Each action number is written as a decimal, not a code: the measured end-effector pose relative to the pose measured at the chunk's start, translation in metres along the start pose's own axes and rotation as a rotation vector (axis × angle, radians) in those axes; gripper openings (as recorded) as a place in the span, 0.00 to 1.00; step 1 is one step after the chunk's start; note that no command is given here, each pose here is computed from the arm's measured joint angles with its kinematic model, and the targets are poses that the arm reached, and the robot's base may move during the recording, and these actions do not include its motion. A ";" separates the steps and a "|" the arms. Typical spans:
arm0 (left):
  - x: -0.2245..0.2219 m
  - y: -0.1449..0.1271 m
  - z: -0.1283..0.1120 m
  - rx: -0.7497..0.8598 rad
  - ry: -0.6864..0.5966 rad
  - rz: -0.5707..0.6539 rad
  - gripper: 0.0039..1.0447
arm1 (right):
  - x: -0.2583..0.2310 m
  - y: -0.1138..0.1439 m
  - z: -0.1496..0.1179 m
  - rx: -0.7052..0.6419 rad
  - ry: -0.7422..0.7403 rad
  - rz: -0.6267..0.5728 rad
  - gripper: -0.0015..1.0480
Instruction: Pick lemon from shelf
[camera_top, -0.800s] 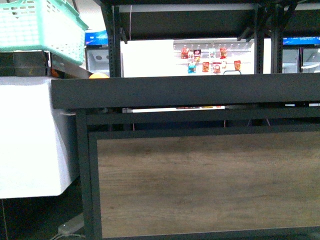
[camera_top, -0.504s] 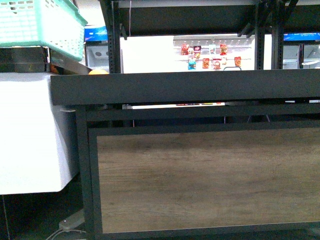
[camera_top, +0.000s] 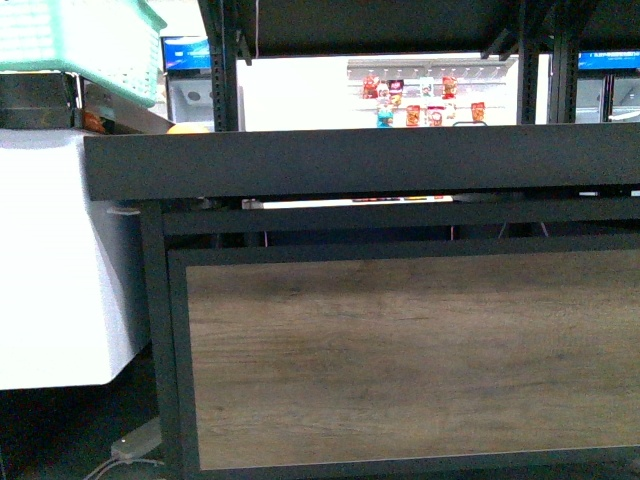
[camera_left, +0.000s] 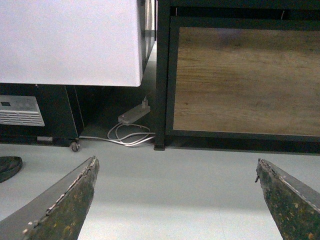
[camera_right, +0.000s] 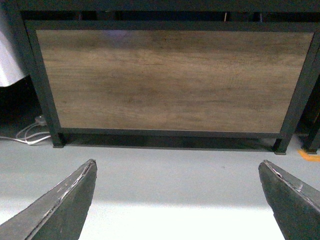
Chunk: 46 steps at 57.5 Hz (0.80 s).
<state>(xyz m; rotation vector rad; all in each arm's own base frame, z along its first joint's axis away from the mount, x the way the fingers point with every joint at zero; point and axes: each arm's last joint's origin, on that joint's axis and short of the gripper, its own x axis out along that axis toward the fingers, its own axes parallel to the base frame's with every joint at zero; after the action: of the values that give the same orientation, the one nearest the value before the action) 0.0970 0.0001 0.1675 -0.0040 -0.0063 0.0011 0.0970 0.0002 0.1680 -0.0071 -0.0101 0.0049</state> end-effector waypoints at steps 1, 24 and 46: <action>0.000 0.000 0.000 0.000 0.000 0.000 0.92 | 0.000 0.000 0.000 0.000 0.000 0.000 0.93; 0.000 0.000 0.000 0.000 0.000 0.000 0.92 | 0.000 0.000 0.000 0.000 0.000 -0.002 0.93; 0.000 0.000 0.000 0.000 0.000 0.000 0.92 | 0.000 0.000 0.000 0.000 0.000 -0.003 0.93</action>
<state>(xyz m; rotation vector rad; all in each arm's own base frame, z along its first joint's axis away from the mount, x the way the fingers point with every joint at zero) 0.0970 0.0001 0.1675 -0.0040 -0.0063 0.0011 0.0970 0.0002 0.1680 -0.0071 -0.0101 0.0023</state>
